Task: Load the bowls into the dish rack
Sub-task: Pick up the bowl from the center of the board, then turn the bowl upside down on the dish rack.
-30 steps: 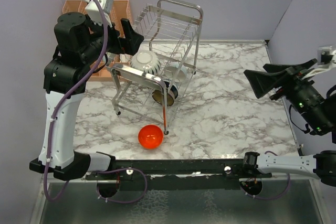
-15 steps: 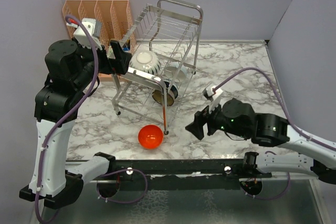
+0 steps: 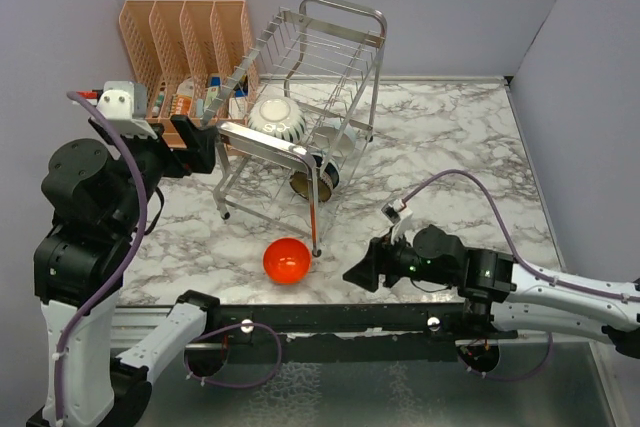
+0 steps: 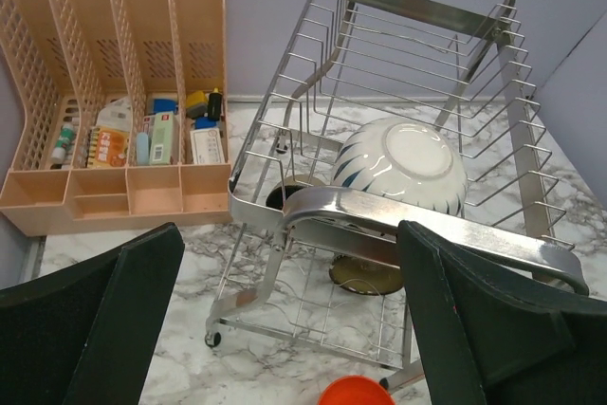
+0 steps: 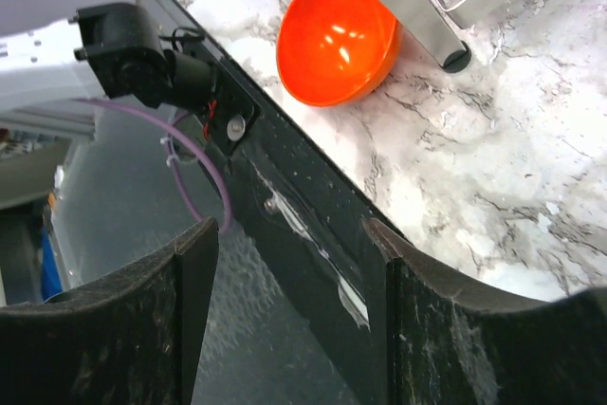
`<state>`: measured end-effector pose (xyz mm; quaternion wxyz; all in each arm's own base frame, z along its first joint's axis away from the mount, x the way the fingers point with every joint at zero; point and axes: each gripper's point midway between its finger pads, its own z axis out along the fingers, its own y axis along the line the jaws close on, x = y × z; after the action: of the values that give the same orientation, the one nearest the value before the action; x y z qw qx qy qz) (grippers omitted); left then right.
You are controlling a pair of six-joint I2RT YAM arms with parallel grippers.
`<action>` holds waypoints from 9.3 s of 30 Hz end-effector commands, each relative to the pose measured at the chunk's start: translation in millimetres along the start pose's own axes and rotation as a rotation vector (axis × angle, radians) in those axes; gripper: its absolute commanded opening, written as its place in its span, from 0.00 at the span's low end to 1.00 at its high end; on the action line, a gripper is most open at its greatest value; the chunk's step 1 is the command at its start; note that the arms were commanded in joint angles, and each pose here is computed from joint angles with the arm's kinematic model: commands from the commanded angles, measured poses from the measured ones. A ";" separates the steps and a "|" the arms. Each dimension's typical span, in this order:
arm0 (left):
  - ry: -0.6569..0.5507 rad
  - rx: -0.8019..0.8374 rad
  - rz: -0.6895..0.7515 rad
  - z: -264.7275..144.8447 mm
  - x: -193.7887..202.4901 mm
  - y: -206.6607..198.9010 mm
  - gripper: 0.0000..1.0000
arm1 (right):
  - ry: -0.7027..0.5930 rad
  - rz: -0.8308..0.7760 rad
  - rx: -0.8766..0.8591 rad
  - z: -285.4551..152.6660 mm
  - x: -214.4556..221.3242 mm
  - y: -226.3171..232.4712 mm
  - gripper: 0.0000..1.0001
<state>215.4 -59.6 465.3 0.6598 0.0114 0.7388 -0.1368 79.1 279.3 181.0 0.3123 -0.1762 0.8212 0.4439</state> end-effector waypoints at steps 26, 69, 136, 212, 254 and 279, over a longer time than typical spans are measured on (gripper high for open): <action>0.053 -0.015 -0.010 -32.9 36.2 9.4 0.97 | -0.221 0.253 0.288 122.2 27.9 8.5 0.54; 0.055 -0.064 0.061 -43.2 48.3 24.3 0.98 | -0.199 0.276 0.425 159.9 44.0 -48.3 0.01; -0.020 -0.079 0.069 -34.0 11.3 21.7 0.99 | -0.916 -0.061 0.922 -110.0 -197.3 -24.8 0.01; -0.053 0.020 0.103 -7.1 -16.0 -0.7 0.99 | -1.124 -1.409 0.962 -42.0 -503.0 65.8 0.01; -0.491 1.228 0.051 -61.4 -105.4 -182.0 0.99 | -1.002 -1.053 -0.175 -112.5 -390.9 193.7 0.01; -0.371 1.113 -0.117 -5.7 -92.6 -175.3 0.99 | -1.046 -0.983 -0.200 -115.4 -403.0 201.3 0.01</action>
<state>191.4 -209.6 587.3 0.6715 0.2914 0.4315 -0.5273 228.0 304.8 595.8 0.7911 -0.3448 0.3715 0.3426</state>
